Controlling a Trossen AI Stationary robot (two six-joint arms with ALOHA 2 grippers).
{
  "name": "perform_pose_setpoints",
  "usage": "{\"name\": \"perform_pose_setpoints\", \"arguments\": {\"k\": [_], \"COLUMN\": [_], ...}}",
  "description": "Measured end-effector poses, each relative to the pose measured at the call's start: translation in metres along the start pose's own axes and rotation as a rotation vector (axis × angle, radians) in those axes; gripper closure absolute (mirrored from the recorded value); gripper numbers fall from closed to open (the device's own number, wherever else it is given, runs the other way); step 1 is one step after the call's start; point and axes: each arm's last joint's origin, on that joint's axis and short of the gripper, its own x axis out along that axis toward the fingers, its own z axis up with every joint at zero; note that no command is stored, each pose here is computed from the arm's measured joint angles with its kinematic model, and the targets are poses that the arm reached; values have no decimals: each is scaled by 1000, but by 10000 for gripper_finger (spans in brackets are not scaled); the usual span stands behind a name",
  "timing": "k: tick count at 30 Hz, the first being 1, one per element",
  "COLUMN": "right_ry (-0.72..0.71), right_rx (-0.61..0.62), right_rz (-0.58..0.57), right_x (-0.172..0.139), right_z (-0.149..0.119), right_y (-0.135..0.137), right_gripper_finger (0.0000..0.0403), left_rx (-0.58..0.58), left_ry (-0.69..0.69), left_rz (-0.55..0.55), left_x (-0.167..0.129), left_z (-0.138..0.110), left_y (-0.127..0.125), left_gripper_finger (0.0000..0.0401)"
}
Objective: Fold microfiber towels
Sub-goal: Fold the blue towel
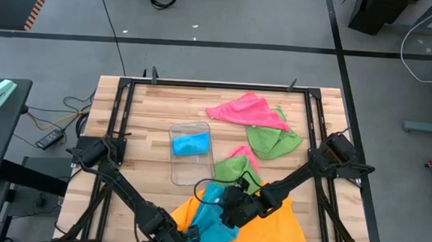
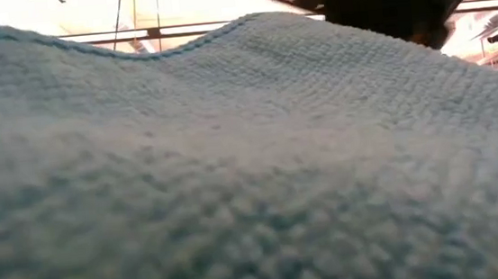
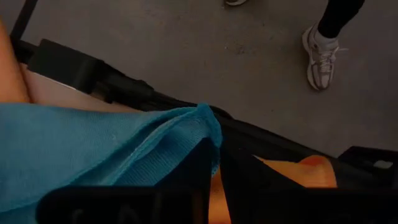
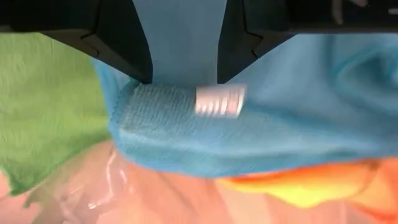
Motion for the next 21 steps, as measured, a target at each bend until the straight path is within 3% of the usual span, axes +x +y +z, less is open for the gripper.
{"name": "perform_pose_setpoints", "arguments": {"k": [5,10,16,21], "right_ry": [-81,-195,-91,-43], "right_rx": [4,-38,-11,-53], "right_rz": [36,201,164,263], "right_x": [11,6,-14,-32], "right_z": [22,41,36,25], "right_y": [-6,5,3,18], "right_gripper_finger": [215,215,215,215], "left_rx": [-13,-23,-36,-48], "left_ry": [0,1,5,4], "left_rz": [1,5,12,12], "left_x": [0,0,-1,-1], "left_z": [0,-2,-5,-5], "left_y": [0,4,10,10], "left_gripper_finger": [369,365,373,368]}}
